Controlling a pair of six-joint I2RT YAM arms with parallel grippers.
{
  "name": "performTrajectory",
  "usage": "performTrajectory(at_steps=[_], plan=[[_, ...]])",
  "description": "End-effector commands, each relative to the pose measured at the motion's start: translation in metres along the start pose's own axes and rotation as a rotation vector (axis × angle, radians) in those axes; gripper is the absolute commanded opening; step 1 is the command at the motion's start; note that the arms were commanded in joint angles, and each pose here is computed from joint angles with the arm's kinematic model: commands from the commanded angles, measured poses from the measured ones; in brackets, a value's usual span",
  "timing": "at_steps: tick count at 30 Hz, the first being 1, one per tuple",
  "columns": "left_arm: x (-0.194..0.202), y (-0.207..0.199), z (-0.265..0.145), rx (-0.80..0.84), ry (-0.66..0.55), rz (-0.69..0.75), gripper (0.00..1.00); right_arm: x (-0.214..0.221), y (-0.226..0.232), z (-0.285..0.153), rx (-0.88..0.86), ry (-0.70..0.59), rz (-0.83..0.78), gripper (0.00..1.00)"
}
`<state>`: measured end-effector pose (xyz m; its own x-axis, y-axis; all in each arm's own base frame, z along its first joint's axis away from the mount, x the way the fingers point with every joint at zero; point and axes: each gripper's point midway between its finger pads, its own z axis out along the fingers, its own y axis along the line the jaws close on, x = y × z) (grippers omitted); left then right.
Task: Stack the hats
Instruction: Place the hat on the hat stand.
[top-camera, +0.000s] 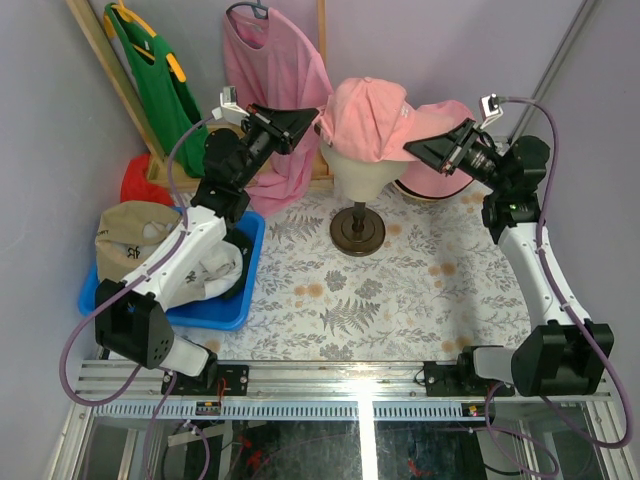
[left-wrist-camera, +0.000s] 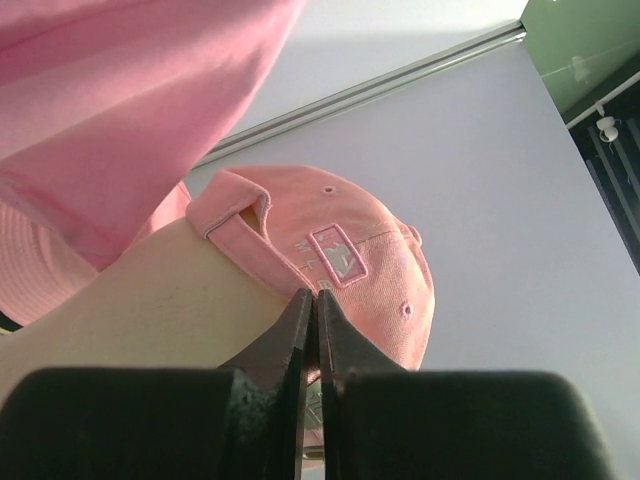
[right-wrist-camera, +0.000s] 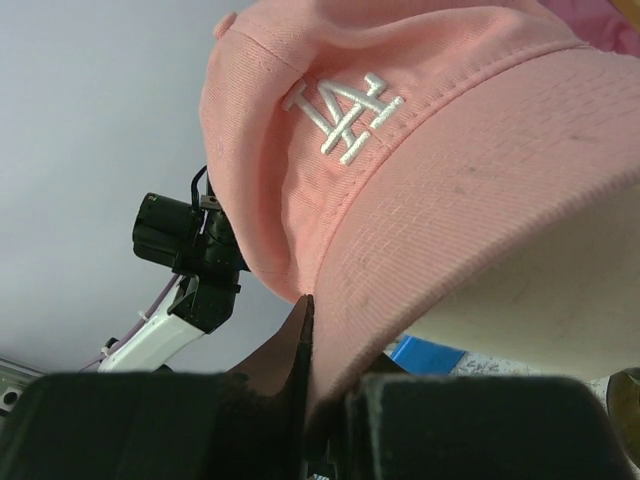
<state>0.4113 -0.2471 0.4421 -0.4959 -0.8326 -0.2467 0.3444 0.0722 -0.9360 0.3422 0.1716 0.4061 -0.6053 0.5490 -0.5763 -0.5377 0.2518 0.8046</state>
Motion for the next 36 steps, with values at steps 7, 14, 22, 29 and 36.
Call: performTrajectory(at_steps=[7,14,22,29,36], plan=[[-0.011,-0.054,-0.002,0.137,0.005,0.103,0.00,-0.048,0.016,0.002,-0.042,-0.104,-0.070,0.03],[-0.013,-0.065,0.002,0.156,0.006,0.128,0.00,-0.058,0.016,0.005,-0.070,-0.111,-0.066,0.03],[-0.016,-0.072,0.002,0.151,-0.003,0.170,0.00,-0.065,0.020,0.006,-0.088,-0.111,-0.070,0.03],[-0.018,-0.079,-0.003,0.149,-0.013,0.200,0.00,-0.072,0.019,0.001,-0.096,-0.127,-0.083,0.03],[-0.018,-0.079,-0.017,0.118,-0.019,0.250,0.00,-0.084,0.024,-0.004,-0.164,-0.106,-0.066,0.03]])
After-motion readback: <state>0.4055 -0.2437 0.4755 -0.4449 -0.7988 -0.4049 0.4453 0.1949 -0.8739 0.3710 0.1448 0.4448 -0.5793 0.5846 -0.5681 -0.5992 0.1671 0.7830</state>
